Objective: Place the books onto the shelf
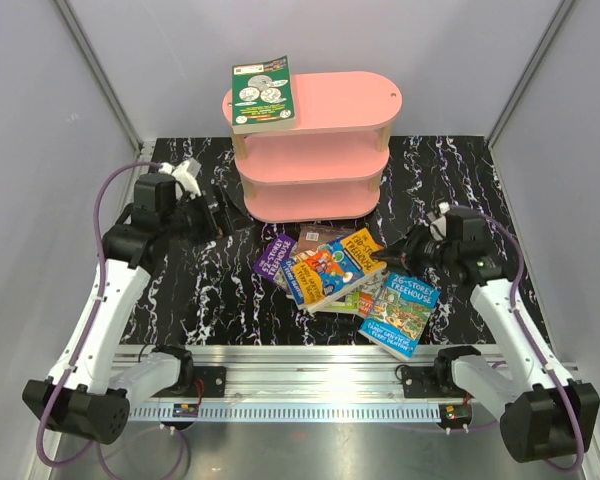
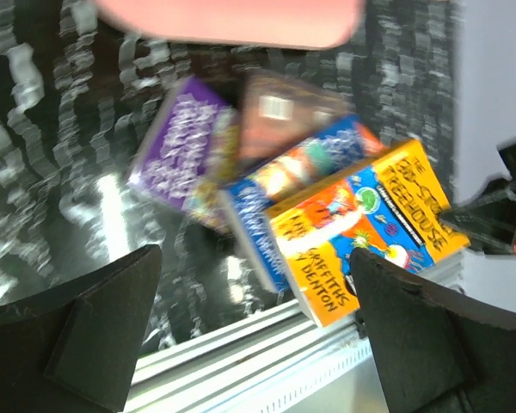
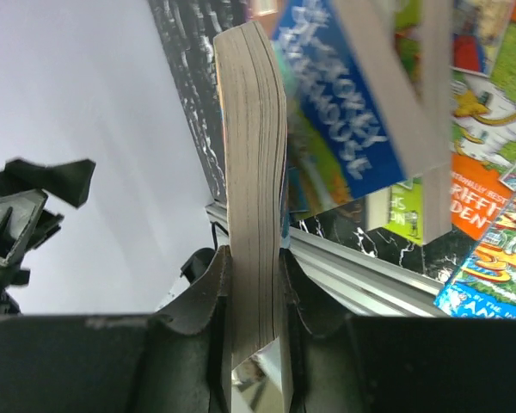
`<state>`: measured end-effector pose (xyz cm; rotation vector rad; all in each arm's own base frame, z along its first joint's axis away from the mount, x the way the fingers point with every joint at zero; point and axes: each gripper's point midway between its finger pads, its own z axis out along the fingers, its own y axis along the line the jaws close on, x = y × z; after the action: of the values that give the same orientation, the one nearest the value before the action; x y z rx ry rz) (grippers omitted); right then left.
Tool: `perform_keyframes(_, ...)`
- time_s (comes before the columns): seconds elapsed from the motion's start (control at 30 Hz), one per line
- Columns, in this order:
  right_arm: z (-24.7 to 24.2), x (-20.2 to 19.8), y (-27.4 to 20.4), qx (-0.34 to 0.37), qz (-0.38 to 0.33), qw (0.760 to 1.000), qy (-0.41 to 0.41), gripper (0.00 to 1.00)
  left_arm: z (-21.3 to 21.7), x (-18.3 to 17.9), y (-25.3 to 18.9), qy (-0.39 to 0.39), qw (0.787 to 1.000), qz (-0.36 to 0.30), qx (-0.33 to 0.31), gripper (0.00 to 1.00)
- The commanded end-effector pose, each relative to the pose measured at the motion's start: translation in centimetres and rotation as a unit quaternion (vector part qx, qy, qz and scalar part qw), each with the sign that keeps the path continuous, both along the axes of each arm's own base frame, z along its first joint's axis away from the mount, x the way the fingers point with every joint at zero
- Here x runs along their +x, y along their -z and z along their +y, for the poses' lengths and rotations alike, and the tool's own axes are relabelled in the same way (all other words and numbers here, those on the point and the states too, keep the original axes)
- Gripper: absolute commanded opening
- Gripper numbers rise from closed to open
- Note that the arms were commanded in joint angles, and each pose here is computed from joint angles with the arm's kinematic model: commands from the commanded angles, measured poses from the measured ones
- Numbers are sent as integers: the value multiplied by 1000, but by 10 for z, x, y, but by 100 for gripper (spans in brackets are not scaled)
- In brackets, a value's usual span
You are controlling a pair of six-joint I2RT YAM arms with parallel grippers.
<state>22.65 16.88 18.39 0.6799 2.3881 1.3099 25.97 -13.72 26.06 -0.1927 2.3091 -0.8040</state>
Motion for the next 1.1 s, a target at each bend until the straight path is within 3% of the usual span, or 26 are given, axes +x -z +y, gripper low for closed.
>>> perform_keyframes(0.0,8,-8,-59,5,-65,996,-56,0,-39,-1,-41,97,989,-93,-64,99)
perform_keyframes(0.13,20,-20,-104,32,-124,982,-135,0,-77,-13,-83,195,958,-165,-131,99)
perform_keyframes(0.33,31,-46,-167,99,-192,952,-217,0,-97,-17,-103,274,930,-185,-162,99)
perform_keyframes(0.47,34,-56,-191,132,-216,938,-236,0,-104,-16,-103,297,923,-180,-163,99)
perform_keyframes(0.8,35,-50,-199,137,-219,940,-223,0,-137,-59,-95,395,884,-140,-207,98)
perform_keyframes(0.97,36,-45,-200,136,-222,939,-223,0,-141,-80,-85,428,869,-115,-219,91)
perform_keyframes(1.07,36,-42,-201,138,-225,939,-222,0,-142,-91,-80,442,864,-101,-217,81)
